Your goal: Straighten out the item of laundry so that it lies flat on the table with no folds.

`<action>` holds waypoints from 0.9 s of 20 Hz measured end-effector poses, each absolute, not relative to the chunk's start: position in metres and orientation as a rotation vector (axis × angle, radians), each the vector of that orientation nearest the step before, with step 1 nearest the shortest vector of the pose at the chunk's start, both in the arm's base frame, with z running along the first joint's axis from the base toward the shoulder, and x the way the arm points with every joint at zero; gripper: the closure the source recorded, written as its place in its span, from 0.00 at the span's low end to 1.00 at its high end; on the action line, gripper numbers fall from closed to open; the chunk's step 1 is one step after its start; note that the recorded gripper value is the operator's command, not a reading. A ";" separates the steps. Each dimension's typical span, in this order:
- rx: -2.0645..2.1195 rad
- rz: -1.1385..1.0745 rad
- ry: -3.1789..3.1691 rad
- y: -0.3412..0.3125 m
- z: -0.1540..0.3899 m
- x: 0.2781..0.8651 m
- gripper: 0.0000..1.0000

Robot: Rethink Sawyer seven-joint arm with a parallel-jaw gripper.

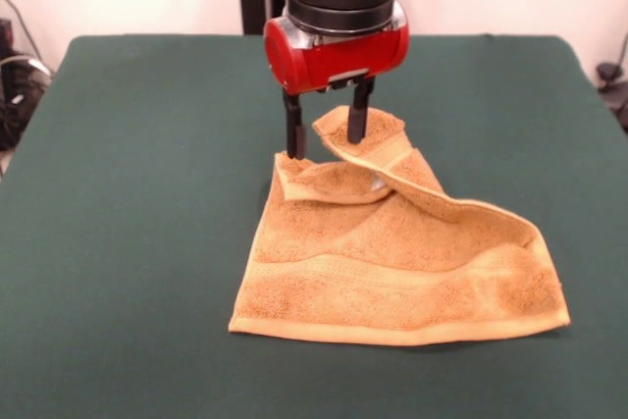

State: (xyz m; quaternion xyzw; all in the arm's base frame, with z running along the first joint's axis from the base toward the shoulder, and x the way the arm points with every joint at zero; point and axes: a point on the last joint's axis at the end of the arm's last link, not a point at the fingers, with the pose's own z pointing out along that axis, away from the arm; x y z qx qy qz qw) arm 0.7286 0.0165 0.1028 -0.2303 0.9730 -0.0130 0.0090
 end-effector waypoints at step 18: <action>-0.732 -0.033 3.052 0.017 0.091 0.724 0.00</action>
